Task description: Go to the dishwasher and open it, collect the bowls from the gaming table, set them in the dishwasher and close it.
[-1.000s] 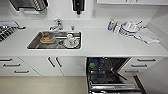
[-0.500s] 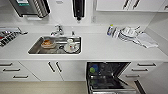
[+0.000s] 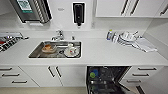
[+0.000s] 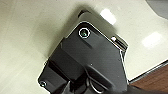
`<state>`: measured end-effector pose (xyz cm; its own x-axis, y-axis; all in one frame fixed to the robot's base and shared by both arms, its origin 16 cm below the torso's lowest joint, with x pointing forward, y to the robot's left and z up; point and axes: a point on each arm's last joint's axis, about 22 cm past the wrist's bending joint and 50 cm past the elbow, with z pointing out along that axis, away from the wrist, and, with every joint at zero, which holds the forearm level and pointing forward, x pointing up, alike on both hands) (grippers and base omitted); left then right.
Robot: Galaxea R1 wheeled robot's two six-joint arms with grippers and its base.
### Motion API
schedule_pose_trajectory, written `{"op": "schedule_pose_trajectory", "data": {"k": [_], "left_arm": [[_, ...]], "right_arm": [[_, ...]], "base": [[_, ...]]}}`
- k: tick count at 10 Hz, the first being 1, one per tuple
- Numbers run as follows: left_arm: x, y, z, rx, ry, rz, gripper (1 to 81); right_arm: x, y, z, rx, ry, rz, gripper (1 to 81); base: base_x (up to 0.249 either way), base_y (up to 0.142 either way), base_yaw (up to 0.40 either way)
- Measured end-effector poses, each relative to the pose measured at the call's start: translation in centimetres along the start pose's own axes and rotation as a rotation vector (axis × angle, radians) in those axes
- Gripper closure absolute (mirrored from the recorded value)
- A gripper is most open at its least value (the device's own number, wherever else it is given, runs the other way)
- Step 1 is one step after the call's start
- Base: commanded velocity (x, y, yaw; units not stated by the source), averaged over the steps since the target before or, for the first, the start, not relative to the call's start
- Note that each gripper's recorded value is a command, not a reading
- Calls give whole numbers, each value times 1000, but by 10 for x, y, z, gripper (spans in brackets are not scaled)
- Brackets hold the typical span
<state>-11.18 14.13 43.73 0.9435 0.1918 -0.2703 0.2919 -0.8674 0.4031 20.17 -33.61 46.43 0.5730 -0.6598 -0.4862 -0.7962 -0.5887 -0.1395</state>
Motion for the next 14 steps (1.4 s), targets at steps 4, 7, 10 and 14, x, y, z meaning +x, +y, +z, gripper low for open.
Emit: {"op": "schedule_pose_trajectory", "data": {"k": [4,7,10,14], "left_arm": [[36,-5,13,-1,37,22,10],[68,-6,27,-7,71,40,10],[94,-11,41,-8,98,56,10],[125,-13,58,-15,134,76,10]], "right_arm": [[59,-40,3,76,93,178,10],[119,-93,-20,191,171,306,10],[158,-112,-59,285,153,429,10],[218,-205,-130,490,245,422,10]], "base": [[0,0,0],[0,0,0],[0,0,0],[0,0,0]]}}
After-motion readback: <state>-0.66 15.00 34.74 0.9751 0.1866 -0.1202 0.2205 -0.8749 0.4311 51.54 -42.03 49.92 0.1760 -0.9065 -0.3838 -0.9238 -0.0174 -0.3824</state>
